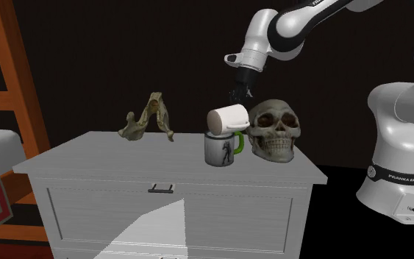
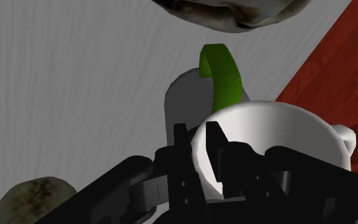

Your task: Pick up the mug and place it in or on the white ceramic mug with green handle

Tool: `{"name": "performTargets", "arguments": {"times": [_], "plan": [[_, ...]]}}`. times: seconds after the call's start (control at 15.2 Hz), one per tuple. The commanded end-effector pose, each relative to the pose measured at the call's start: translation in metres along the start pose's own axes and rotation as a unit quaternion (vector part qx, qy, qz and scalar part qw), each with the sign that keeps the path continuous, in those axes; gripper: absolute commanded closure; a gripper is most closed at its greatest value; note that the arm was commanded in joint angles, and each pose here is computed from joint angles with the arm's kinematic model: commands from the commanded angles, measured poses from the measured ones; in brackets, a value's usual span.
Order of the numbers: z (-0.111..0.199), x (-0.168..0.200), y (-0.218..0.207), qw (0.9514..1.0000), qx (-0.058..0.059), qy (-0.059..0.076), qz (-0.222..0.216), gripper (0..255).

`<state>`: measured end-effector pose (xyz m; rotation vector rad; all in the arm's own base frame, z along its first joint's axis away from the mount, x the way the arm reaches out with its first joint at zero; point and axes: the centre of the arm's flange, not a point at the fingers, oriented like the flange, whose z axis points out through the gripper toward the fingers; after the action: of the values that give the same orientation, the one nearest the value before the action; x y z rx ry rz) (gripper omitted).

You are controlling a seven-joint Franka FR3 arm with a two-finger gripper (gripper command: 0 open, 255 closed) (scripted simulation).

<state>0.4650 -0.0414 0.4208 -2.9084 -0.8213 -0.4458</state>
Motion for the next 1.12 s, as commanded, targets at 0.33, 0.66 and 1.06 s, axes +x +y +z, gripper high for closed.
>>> {"name": "performTargets", "arguments": {"times": [0.33,0.66,1.06], "plan": [[0.005,0.0,-0.002,1.0,0.002,-0.003,-0.001,0],[-0.023,0.0,-0.001,1.0,0.002,-0.003,-0.001,0],[-0.046,0.0,-0.001,1.0,0.002,-0.003,-0.001,0]]}}
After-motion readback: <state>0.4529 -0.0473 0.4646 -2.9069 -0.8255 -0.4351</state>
